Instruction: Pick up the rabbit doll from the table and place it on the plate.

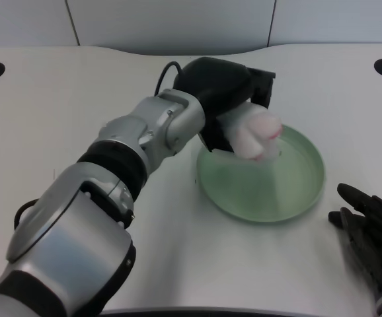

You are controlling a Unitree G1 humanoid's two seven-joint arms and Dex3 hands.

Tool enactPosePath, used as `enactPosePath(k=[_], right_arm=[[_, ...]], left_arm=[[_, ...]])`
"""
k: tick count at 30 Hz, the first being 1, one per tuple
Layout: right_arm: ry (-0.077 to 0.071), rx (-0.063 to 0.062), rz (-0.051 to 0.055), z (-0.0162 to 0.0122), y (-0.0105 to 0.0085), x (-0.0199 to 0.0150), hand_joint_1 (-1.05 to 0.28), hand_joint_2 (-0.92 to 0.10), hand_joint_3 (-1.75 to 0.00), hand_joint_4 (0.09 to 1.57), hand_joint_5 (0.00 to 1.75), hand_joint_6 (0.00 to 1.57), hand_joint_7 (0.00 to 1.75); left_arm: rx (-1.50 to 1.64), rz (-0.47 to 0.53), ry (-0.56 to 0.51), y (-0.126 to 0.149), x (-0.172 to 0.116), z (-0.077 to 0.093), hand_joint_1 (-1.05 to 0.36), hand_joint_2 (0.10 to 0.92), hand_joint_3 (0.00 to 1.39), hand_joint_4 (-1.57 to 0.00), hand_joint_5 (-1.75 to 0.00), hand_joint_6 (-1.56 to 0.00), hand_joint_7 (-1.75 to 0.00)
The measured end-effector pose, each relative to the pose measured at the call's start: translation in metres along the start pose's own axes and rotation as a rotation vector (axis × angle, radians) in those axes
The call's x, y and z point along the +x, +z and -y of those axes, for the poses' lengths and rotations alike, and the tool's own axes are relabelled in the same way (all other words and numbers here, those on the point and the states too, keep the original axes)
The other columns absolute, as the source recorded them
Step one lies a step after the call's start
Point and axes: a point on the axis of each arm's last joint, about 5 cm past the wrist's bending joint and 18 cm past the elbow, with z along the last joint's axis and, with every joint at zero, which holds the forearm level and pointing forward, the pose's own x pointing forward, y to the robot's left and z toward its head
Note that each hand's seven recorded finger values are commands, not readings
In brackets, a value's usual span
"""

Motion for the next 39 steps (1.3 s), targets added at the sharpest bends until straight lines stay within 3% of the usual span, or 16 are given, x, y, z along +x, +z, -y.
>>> enactPosePath(k=[2, 3, 6, 8, 11, 14, 17, 18, 20, 22, 24, 26, 28, 29, 36, 39], right_arm=[[0.002, -0.001, 0.0, -0.0002, 0.0, 0.0, -0.32, -0.92, -0.3, 0.76, 0.73, 0.94, 0.01], [0.004, -0.002, 0.001, -0.0004, 0.0, -0.0001, -0.33, -0.92, -0.31, 0.77, 0.74, 0.94, 0.01], [0.014, -0.006, 0.005, -0.0011, 0.0001, -0.0003, -0.33, -0.92, -0.31, 0.77, 0.74, 0.94, 0.01], [0.019, -0.006, 0.008, -0.0012, 0.0002, -0.0005, -0.33, -0.92, -0.32, 0.74, 0.73, 0.94, 0.01], [0.035, 0.006, 0.007, -0.0012, -0.0001, -0.0015, -0.32, -0.92, -0.31, 0.73, 0.74, 0.93, 0.0], [0.053, 0.012, 0.006, -0.0015, -0.0004, -0.0024, -0.31, -0.92, -0.31, 0.72, 0.74, 0.91, 0.0], [0.056, 0.014, 0.006, -0.0017, -0.0005, -0.0028, -0.31, -0.92, -0.3, 0.71, 0.74, 0.92, 0.01], [0.054, 0.015, 0.005, -0.0018, -0.0006, -0.003, -0.32, -0.92, -0.3, 0.71, 0.74, 0.92, 0.01], [0.051, 0.019, 0.005, -0.0027, -0.0006, -0.0032, -0.31, -0.92, -0.29, 0.72, 0.75, 0.93, 0.01], [0.047, 0.021, 0.005, -0.0042, -0.0007, -0.0037, -0.32, -0.92, -0.29, 0.72, 0.76, 0.93, 0.01], [0.041, 0.019, 0.006, -0.0046, -0.0007, -0.0038, -0.33, -0.92, -0.31, 0.7, 0.76, 0.93, 0.01], [0.037, 0.015, 0.007, -0.0046, -0.0007, -0.0038, -0.33, -0.92, -0.32, 0.69, 0.76, 0.92, 0.0], [0.035, 0.013, 0.007, -0.0047, -0.0007, -0.0039, -0.31, -0.92, -0.33, 0.7, 0.78, 0.92, 0.0], [0.035, 0.014, 0.008, -0.0046, -0.0006, -0.0039, -0.31, -0.92, -0.33, 0.71, 0.78, 0.92, 0.0], [0.014, 0.016, 0.006, -0.0047, -0.0006, -0.0039, -0.33, -0.92, -0.32, 0.7, 0.79, 0.92, 0.01], [0.015, 0.008, 0.005, -0.0043, -0.0007, -0.0038, -0.32, -0.92, -0.32, 0.7, 0.79, 0.91, 0.0]], left_arm=[[0.011, 0.0, -0.012, 0.004, 0.002, 0.003, -0.2, 0.357, 1.0, -0.87, -1.75, -0.71, -1.75], [0.016, -0.002, -0.018, 0.006, 0.003, 0.004, -0.23, 0.41, 0.92, -0.8, -1.71, -0.67, -1.72], [0.018, -0.013, -0.028, 0.009, 0.005, 0.007, -0.26, 0.533, 0.7, -0.8, -1.55, -0.69, -1.6], [0.018, -0.012, -0.034, 0.011, 0.005, 0.008, -0.27, 0.578, 0.63, -0.81, -1.69, -0.69, -1.7], [0.03, -0.001, -0.048, 0.014, 0.006, 0.01, -0.3, 0.618, 0.61, -0.83, -1.74, -0.69, -1.74], [0.027, 0.009, -0.057, 0.015, 0.007, 0.011, -0.35, 0.708, 0.41, -0.78, -1.75, -0.62, -1.75], [0.033, 0.006, -0.101, 0.015, 0.006, 0.012, -0.65, 0.828, 0.07, -0.52, -1.07, -0.53, -0.77], [0.041, 0.004, -0.119, 0.015, 0.006, 0.013, -0.7, 0.853, 0.04, -0.45, -0.95, -0.48, -0.59], [0.065, 0.004, -0.147, 0.014, 0.006, 0.014, -0.78, 0.881, 0.01, -0.23, -0.75, -0.36, -0.32], [0.089, 0.005, -0.163, 0.014, 0.006, 0.015, -0.82, 0.894, 0.0, -0.06, -0.71, -0.27, -0.2], [0.109, 0.002, -0.172, 0.014, 0.005, 0.015, -0.85, 0.909, 0.01, -0.01, -0.5, -0.17, -0.15], [0.13, -0.006, -0.18, 0.013, 0.005, 0.016, -0.86, 0.918, 0.01, 0.0, -0.41, -0.13, -0.14], [0.152, -0.017, -0.187, 0.013, 0.005, 0.017, -0.87, 0.917, 0.01, 0.0, -0.09, -0.03, -0.04], [0.161, -0.024, -0.188, 0.012, 0.005, 0.017, -0.87, 0.917, 0.0, 0.0, -0.05, -0.01, -0.02], [0.16, -0.042, -0.184, 0.011, 0.005, 0.016, -0.85, 0.919, 0.02, 0.0, 0.0, 0.0, 0.0], [0.117, -0.063, -0.161, 0.007, 0.004, 0.013, -0.86, 0.921, 0.05, 0.0, 0.0, 0.0, 0.0]])
